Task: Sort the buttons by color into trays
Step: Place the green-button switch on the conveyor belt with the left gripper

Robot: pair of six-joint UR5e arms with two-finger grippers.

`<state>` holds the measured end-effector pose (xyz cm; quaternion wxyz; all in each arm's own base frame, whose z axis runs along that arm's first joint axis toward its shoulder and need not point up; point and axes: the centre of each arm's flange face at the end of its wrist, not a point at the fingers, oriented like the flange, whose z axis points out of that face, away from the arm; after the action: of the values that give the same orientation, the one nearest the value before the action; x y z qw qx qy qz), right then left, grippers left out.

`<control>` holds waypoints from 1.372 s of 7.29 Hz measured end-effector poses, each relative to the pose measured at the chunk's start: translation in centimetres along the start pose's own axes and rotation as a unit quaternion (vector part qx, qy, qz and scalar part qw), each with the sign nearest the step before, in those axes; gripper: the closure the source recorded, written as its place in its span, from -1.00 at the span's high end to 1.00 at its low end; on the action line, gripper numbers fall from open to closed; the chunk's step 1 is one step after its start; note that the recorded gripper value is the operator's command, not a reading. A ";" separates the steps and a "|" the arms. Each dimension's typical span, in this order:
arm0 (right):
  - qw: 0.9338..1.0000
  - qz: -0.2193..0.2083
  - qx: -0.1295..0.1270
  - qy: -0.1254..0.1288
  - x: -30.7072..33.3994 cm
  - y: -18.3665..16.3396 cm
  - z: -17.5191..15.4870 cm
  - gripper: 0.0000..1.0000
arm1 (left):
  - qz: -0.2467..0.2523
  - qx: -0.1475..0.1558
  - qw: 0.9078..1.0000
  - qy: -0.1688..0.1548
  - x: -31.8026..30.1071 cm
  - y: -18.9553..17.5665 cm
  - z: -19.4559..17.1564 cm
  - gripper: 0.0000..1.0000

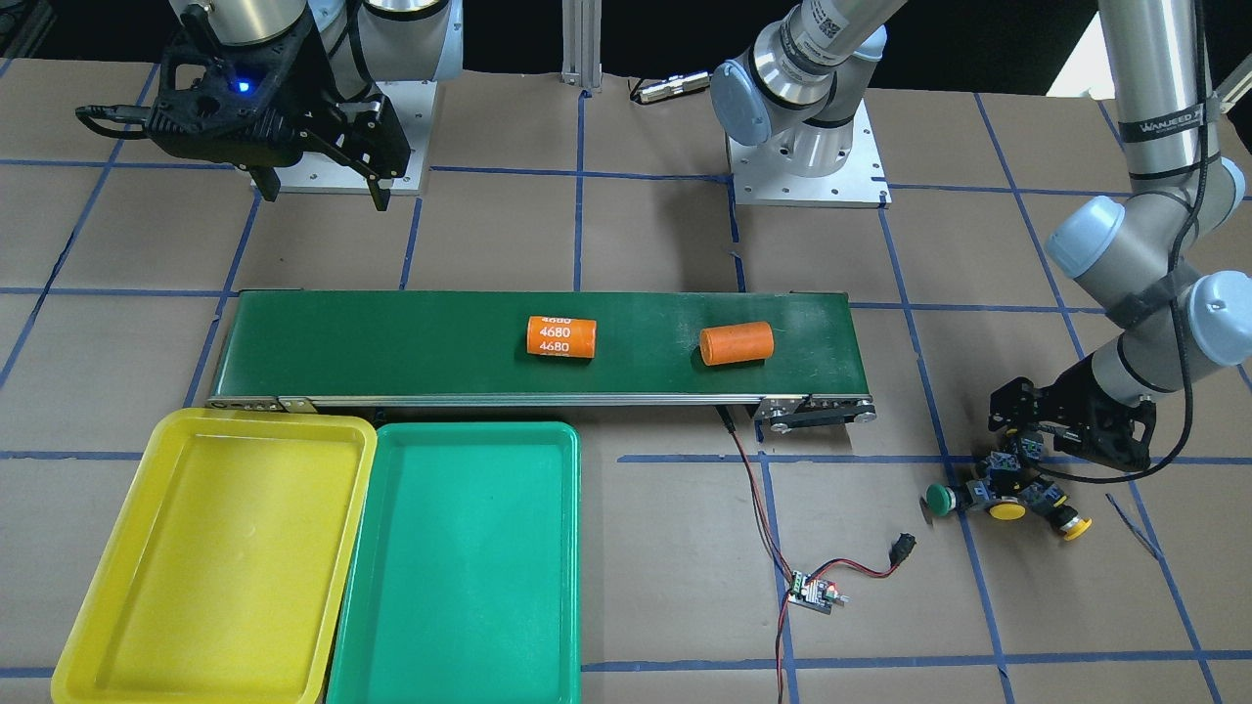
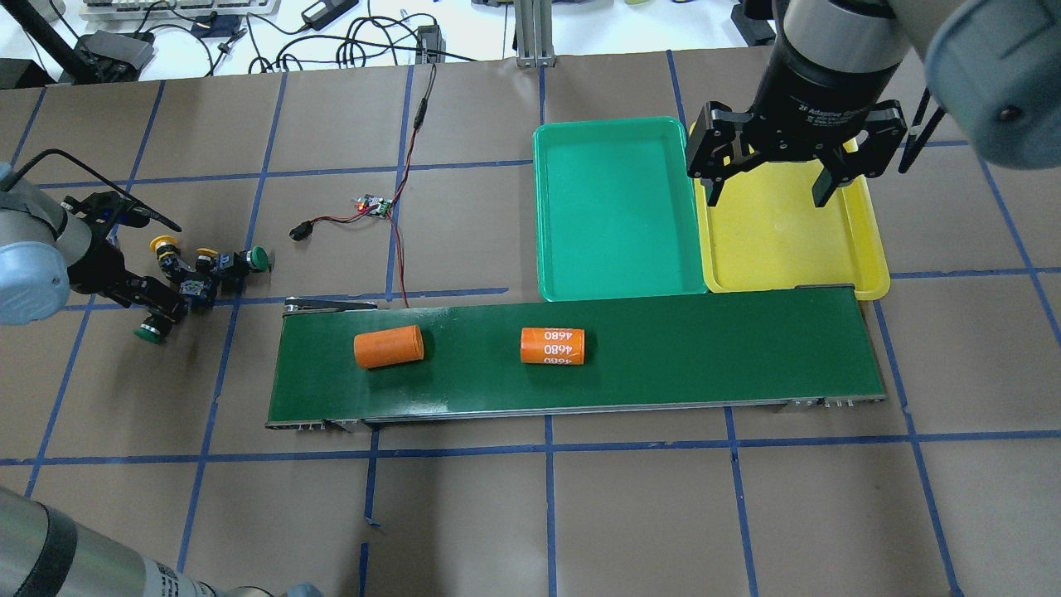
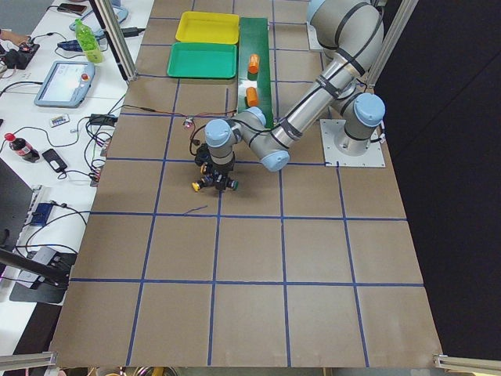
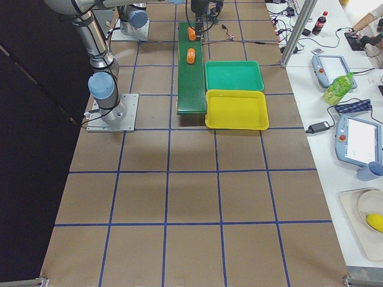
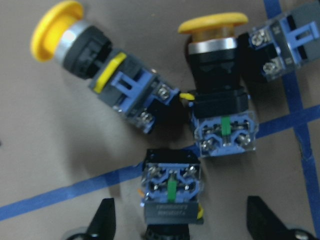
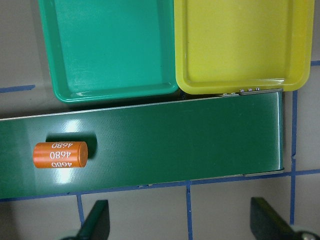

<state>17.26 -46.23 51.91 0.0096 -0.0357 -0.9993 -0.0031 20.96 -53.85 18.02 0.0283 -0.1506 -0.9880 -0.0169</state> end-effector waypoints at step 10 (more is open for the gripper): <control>1.000 -0.001 -0.001 0.000 -0.1 -0.1 0.2 1.00 | -0.190 -0.009 0.982 0.005 19.3 -2.3 -11.5 -1.00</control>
<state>17.37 -46.32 51.76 0.0099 -0.0345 -0.9993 -0.0044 2.47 -50.80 30.61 0.0279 0.0397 -0.9983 -0.0318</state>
